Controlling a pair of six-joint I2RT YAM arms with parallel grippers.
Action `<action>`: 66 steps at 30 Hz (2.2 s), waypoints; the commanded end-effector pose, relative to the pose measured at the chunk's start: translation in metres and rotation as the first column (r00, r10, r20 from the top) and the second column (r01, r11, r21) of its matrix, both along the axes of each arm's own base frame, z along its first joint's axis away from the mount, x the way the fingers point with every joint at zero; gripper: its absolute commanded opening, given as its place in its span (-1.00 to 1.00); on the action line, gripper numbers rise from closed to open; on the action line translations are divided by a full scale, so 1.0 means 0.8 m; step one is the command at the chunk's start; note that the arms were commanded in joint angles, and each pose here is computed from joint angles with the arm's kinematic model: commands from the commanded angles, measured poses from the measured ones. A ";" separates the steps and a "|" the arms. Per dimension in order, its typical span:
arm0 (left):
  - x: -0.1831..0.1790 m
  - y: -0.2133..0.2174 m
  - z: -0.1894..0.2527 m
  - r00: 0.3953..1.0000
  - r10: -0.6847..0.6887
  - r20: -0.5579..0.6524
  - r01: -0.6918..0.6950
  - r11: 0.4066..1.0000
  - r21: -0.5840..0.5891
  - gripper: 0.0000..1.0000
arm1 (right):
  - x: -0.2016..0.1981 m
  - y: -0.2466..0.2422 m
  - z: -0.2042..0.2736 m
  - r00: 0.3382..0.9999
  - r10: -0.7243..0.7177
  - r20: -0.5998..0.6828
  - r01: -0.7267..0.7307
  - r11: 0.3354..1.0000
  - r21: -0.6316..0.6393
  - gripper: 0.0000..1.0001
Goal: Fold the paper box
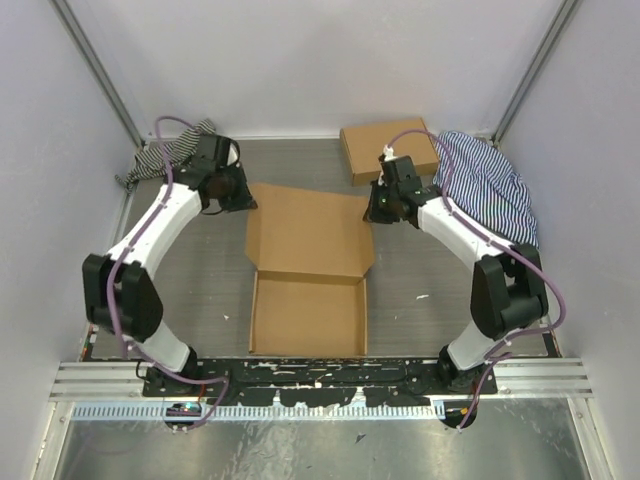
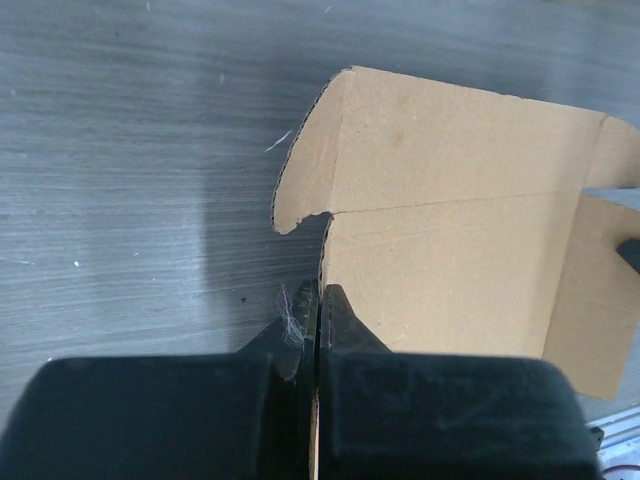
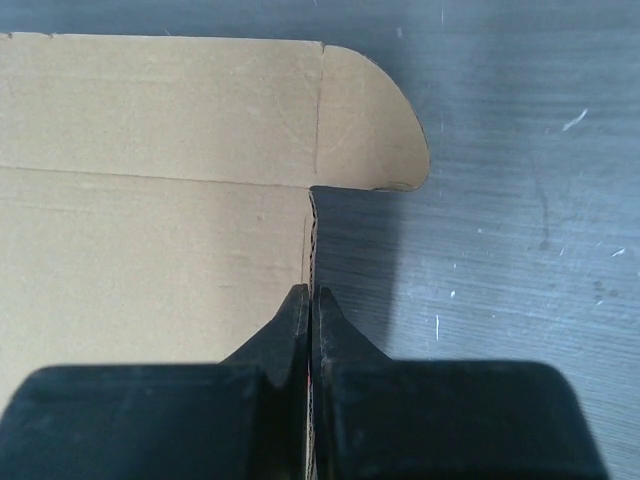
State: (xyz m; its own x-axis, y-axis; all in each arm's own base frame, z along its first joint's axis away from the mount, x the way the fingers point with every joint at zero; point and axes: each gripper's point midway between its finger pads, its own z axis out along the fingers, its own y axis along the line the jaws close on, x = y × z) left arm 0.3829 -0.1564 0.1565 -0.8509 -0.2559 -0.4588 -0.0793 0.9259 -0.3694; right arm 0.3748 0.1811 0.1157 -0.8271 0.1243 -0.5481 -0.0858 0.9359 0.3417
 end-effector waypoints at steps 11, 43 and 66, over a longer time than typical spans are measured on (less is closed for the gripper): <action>-0.053 0.000 0.090 0.901 0.046 0.431 -0.036 0.999 -0.031 -1.00 | -0.018 0.035 0.150 0.796 -0.108 0.596 0.137 0.991 -0.003 -0.98; -0.126 0.008 0.203 0.474 0.054 0.879 0.017 0.997 -0.070 -1.00 | -0.122 0.008 0.231 0.388 -0.229 0.893 -0.041 0.964 0.264 -0.98; -0.190 0.005 0.207 0.320 0.001 0.948 0.217 0.973 -0.074 -1.00 | -0.183 -0.022 0.217 0.894 0.111 0.434 -0.044 0.986 -0.161 0.43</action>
State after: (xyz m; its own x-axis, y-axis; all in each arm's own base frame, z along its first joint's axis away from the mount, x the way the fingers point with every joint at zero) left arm 0.2433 -0.1482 0.3099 0.0672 -0.3310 -0.9412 0.4530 0.8507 -0.2668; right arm 0.2538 0.1672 0.3310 -0.2871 0.1479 -0.9464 -0.2379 0.9460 0.2200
